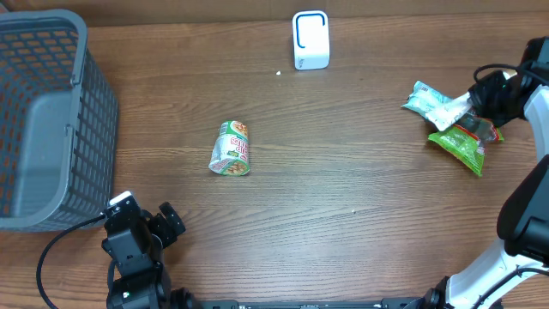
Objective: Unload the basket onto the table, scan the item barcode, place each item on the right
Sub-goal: 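Carry the white tube right and drop it on the packets, then move the right gripper left over the cup noodle, then grasp the cup noodle with the right gripper and lift it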
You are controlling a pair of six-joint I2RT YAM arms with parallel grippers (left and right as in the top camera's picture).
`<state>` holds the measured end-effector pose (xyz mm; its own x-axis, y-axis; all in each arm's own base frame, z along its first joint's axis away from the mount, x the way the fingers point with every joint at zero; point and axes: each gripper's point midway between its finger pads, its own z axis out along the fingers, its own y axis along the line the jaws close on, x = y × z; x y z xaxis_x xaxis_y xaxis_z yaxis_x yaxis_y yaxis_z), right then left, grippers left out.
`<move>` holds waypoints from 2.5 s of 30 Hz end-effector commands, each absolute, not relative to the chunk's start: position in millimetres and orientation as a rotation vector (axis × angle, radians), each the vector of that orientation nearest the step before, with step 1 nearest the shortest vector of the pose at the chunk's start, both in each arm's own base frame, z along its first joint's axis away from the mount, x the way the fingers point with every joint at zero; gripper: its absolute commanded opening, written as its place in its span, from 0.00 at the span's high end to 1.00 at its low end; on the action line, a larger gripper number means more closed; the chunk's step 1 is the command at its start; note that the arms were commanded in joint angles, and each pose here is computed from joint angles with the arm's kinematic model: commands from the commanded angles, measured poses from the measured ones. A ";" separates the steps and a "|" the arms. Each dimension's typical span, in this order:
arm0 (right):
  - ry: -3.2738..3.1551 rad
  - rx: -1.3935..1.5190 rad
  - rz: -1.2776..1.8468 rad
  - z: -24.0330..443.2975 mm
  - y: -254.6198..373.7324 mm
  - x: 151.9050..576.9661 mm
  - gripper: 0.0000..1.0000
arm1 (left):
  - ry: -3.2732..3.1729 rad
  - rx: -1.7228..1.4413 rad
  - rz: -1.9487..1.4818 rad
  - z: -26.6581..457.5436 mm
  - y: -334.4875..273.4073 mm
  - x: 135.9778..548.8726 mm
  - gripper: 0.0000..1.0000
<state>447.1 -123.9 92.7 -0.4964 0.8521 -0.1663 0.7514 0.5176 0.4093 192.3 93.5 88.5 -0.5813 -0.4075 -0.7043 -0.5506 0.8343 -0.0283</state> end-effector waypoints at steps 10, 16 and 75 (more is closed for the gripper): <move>2.517 1.214 0.338 109.2 -121.0 431.3 0.38 | 2.243 -0.691 0.235 97.6 92.5 196.6 0.00; 2.509 0.983 0.451 175.3 -101.4 437.1 0.32 | 2.243 -0.691 0.235 97.6 92.5 196.6 0.01; 2.777 -0.436 0.942 35.7 396.4 390.7 0.01 | 2.243 -0.691 0.235 97.6 92.5 196.6 0.00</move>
<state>389.9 399.0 44.9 -0.9310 -0.2359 -0.2785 -0.3586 0.7336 0.5773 192.3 93.5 88.5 -0.5813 -0.4075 -0.7043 -0.5506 0.8343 -0.0283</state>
